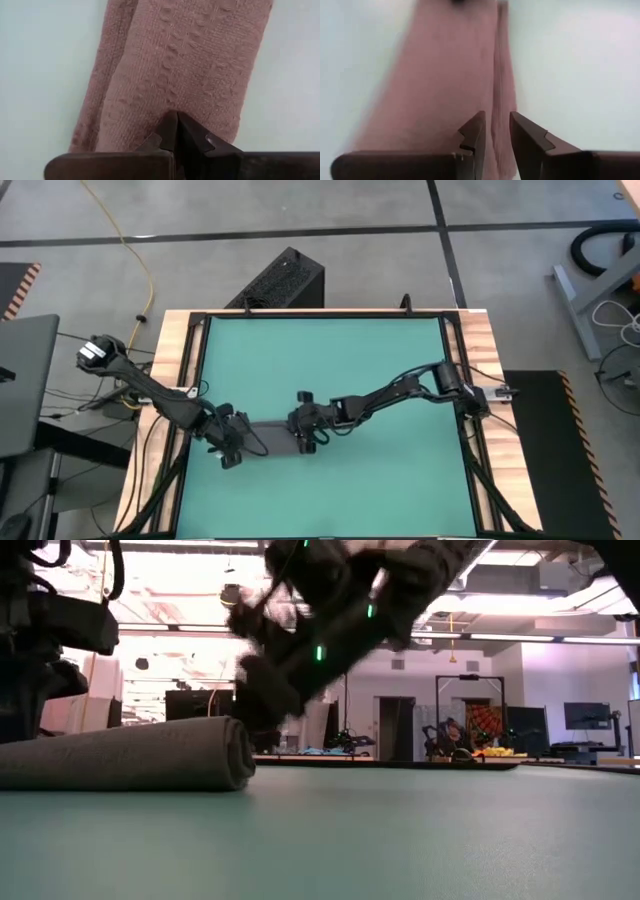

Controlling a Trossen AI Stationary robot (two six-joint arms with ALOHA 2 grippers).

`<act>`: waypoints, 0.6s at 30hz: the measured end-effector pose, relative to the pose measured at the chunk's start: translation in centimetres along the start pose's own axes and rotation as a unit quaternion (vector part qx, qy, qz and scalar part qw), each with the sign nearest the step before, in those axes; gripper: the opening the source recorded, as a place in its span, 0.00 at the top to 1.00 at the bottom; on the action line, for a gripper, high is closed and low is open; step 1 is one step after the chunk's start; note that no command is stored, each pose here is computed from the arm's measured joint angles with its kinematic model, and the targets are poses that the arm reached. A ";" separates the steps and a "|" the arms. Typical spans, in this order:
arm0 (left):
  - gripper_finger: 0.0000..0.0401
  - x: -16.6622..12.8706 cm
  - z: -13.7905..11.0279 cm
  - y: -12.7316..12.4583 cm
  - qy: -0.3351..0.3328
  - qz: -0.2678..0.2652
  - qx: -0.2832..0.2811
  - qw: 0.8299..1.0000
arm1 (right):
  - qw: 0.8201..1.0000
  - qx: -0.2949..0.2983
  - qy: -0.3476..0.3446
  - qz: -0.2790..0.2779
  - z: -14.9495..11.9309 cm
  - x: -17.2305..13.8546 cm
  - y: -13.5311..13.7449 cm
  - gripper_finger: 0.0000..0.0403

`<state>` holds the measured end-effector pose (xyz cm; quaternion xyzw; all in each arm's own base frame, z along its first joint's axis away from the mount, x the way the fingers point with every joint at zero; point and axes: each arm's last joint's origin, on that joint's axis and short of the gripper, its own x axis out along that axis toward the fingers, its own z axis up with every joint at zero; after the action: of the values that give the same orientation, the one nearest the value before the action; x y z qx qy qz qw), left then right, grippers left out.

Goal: Roll towel
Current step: Roll the gray towel

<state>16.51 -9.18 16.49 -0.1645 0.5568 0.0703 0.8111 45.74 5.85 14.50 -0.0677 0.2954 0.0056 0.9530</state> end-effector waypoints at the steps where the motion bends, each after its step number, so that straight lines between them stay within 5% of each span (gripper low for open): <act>1: 1.00 0.0 0.1 0.0 -0.001 -0.002 -0.001 1.000 | 1.000 0.000 -0.013 0.000 0.8 -0.7 -0.1 0.72; 8: 1.00 -2.1 1.7 -0.8 -0.068 -0.035 0.022 0.997 | 0.997 -0.002 -0.075 0.025 4.7 -4.8 2.0 0.72; 13: 1.00 -3.6 2.3 -0.4 -0.101 -0.005 0.038 0.994 | 0.994 0.005 -0.073 0.084 4.3 -5.7 7.3 0.72; 18: 1.00 -2.1 1.0 2.1 -0.033 0.066 -0.014 0.997 | 0.993 -0.009 -0.061 0.097 2.2 -4.5 10.9 0.72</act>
<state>16.02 -6.70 18.37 -0.1363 0.5383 0.1375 0.8202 42.73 17.07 17.49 -0.0463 0.2420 0.1051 0.9635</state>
